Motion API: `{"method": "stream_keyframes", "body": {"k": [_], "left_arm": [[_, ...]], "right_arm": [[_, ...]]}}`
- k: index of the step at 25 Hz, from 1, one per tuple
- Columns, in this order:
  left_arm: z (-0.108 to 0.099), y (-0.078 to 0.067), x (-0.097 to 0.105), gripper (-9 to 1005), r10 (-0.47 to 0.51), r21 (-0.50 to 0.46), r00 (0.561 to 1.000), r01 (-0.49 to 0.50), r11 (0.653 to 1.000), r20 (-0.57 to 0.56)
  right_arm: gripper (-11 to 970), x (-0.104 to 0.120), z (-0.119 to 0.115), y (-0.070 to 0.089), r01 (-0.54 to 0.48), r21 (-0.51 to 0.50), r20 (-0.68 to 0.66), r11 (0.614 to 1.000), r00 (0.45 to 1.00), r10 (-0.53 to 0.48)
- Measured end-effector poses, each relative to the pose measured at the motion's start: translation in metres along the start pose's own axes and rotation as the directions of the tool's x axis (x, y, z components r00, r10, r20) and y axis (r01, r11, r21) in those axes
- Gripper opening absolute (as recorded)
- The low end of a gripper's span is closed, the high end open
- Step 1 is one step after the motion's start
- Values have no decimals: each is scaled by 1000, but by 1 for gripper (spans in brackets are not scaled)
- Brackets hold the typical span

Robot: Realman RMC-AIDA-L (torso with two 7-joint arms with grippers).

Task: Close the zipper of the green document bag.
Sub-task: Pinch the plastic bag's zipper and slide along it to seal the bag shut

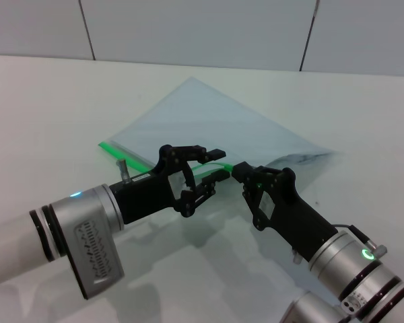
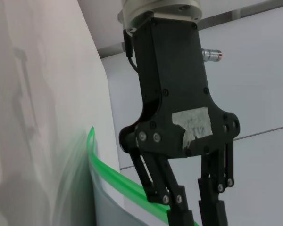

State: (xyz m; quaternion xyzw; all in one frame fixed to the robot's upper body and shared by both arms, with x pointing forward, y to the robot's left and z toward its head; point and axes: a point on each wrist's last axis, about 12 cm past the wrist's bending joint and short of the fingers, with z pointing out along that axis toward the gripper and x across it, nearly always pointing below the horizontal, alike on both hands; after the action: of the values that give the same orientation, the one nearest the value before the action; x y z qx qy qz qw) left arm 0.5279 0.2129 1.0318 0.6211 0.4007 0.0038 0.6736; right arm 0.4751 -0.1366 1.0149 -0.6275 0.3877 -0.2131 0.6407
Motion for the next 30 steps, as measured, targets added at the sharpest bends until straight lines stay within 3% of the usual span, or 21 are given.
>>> {"method": "stream_keyframes", "body": {"k": [30], "left_arm": [[1, -2, -2, 209, 15, 22, 1000, -16, 1000, 15]], "right_arm": [[17, -2, 0, 1, 12, -7, 16, 1000, 1000, -12]]}}
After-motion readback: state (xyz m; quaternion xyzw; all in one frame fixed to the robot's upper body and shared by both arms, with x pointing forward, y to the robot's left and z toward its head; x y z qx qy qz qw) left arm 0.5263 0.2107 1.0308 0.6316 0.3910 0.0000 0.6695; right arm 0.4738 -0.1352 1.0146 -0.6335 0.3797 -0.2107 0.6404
